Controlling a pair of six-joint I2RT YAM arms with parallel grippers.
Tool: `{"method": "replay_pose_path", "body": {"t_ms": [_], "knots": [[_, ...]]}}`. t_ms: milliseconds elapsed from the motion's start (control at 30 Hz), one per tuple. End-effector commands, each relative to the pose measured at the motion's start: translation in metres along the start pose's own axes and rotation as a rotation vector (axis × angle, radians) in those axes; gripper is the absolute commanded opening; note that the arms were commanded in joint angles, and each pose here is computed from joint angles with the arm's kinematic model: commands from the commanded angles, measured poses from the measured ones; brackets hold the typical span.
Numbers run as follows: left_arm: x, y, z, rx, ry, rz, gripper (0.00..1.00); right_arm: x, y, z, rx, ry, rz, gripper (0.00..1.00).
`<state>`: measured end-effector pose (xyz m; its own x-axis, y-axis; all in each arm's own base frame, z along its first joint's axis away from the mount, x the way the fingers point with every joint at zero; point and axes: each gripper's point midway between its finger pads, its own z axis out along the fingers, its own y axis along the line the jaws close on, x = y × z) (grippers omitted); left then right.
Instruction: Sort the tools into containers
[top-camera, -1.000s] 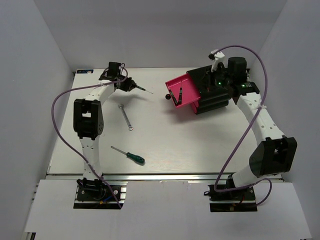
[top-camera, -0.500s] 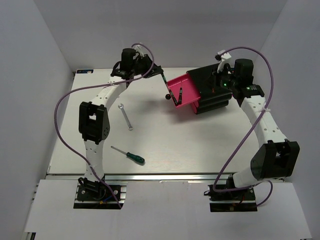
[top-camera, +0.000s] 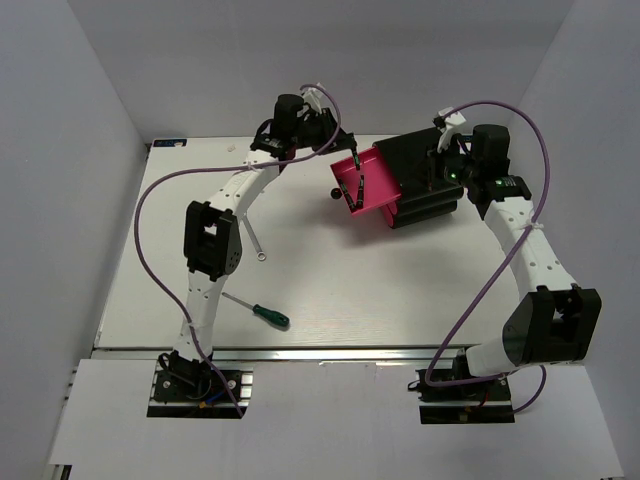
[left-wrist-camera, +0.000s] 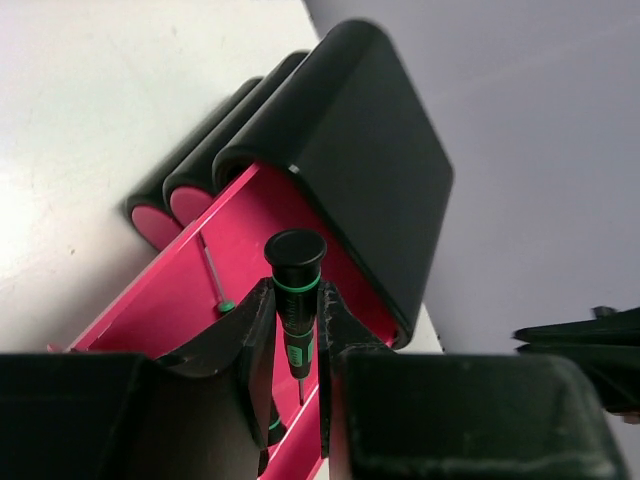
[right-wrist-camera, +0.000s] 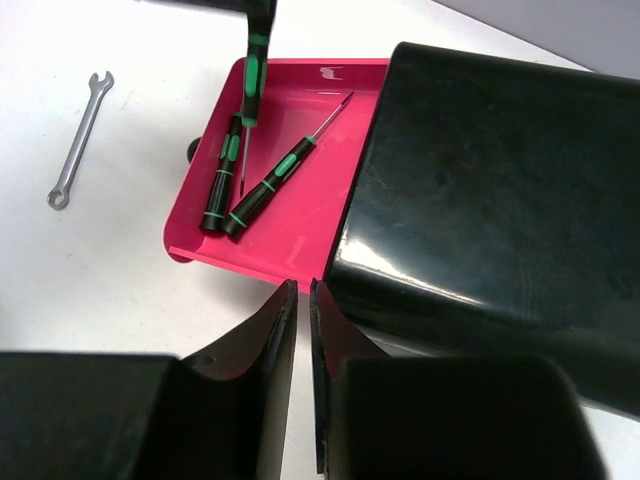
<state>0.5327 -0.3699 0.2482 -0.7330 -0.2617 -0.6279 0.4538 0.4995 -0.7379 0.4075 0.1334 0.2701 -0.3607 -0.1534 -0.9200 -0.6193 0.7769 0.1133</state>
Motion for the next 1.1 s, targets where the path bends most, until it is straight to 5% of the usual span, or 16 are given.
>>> {"method": "replay_pose_path", "body": {"t_ms": [0,233,600,667,767,833,900,933,1033,1067], "knots": [[0.01,-0.009,0.003,-0.017,0.018,0.035,0.1,-0.014,-0.004,-0.008,0.024,-0.05,-0.033,0.17],[0.025,-0.011,0.013,-0.035,0.039,0.034,0.37,-0.009,-0.009,-0.008,0.031,-0.042,-0.023,0.23],[0.029,-0.023,0.013,-0.043,0.048,0.084,0.48,-0.005,-0.02,-0.007,0.062,-0.03,-0.016,0.28],[0.005,-0.027,0.002,-0.098,-0.026,0.124,0.44,-0.011,-0.025,-0.008,0.077,-0.042,-0.009,0.29],[-0.029,-0.034,-0.027,-0.174,-0.141,0.119,0.09,-0.022,-0.039,-0.006,0.138,-0.054,0.025,0.29],[-0.037,-0.001,-0.049,-0.274,-0.183,0.047,0.0,-0.024,-0.059,-0.008,0.215,-0.051,0.066,0.3],[-0.056,-0.001,-0.081,-0.27,-0.249,-0.014,0.0,-0.03,-0.075,-0.005,0.246,-0.056,0.128,0.48],[-0.033,0.023,-0.086,-0.302,-0.203,-0.063,0.0,-0.029,-0.079,-0.004,0.249,-0.051,0.149,0.88],[-0.015,0.038,-0.113,-0.321,-0.191,-0.128,0.36,-0.025,-0.111,-0.004,0.265,-0.049,0.22,0.89],[-0.009,0.042,-0.118,-0.334,-0.176,-0.132,0.41,-0.029,-0.116,-0.005,0.266,-0.058,0.225,0.89]]}}
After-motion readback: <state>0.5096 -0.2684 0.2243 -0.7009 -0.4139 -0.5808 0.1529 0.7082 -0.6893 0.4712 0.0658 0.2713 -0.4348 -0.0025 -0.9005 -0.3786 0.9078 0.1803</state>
